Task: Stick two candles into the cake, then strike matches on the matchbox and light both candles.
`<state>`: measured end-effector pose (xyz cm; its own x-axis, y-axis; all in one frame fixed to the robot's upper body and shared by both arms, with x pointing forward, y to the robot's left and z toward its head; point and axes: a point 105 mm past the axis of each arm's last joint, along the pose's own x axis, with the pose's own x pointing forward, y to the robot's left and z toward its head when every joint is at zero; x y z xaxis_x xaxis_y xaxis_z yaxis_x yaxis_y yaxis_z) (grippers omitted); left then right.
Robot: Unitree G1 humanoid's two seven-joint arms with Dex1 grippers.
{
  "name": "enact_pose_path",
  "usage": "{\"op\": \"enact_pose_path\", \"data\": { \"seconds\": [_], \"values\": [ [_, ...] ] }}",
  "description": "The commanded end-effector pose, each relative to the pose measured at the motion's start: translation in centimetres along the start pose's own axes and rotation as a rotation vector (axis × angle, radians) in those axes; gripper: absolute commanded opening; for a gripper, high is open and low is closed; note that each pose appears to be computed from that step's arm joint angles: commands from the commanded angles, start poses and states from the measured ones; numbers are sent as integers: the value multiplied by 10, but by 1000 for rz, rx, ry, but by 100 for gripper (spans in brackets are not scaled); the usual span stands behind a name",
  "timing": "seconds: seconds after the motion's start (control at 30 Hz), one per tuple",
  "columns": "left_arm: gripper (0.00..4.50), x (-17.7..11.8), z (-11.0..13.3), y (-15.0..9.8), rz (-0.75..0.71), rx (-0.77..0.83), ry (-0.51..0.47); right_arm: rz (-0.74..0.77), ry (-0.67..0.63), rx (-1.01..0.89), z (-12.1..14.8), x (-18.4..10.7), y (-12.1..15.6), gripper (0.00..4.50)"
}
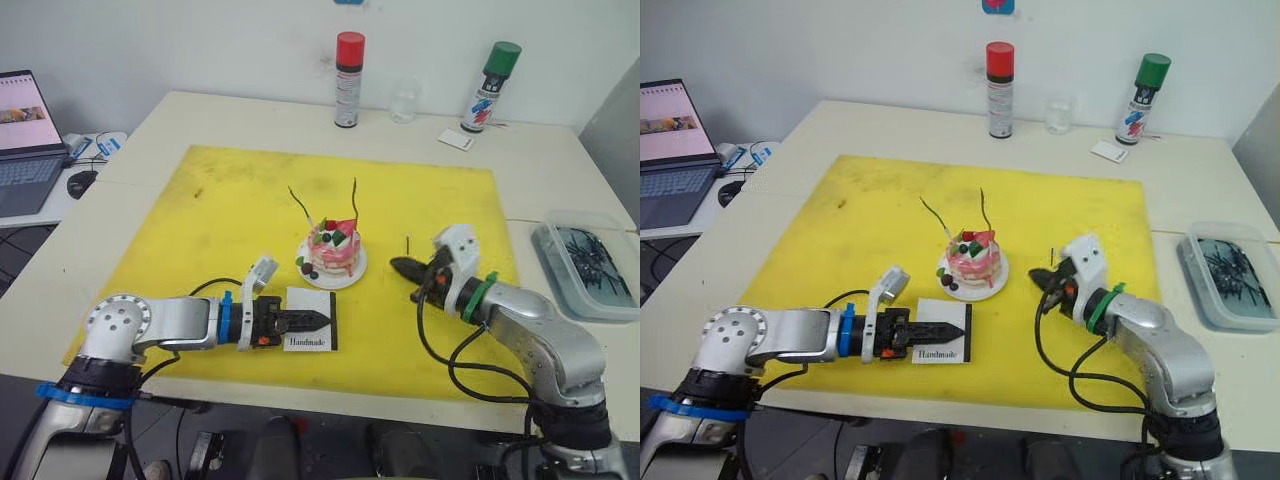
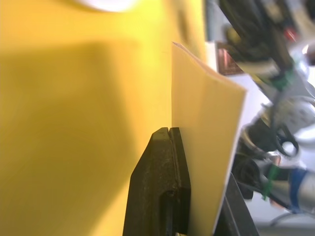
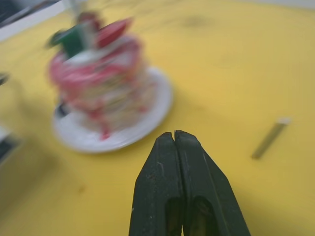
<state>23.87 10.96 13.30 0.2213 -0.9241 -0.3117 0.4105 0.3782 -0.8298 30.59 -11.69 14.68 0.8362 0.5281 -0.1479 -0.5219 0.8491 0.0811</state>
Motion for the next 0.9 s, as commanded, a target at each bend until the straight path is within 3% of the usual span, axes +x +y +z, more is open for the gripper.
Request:
{"op": "enact_pose_path", "data": {
  "seconds": [0.03,0.1,0.23,0.4,0.77,0.9],
  "values": [
    [0,-3,-6,-12,-8,55,-76,-97,-66,-61,10,-14,0,18],
    [0,0,-11,-14,3,52,-119,-118,-107,-105,11,-12,6,57],
    [0,2,-18,-24,8,95,-143,-236,-163,-162,13,4,6,197],
    [0,-1,-32,-29,28,122,-116,-282,-193,-167,5,27,10,197],
    [0,-3,-29,-33,47,140,-153,-452,-220,-195,-8,51,-19,197],
    [0,-2,-29,-35,36,143,-160,-496,-173,-161,-20,58,-24,197]
  ]
}}
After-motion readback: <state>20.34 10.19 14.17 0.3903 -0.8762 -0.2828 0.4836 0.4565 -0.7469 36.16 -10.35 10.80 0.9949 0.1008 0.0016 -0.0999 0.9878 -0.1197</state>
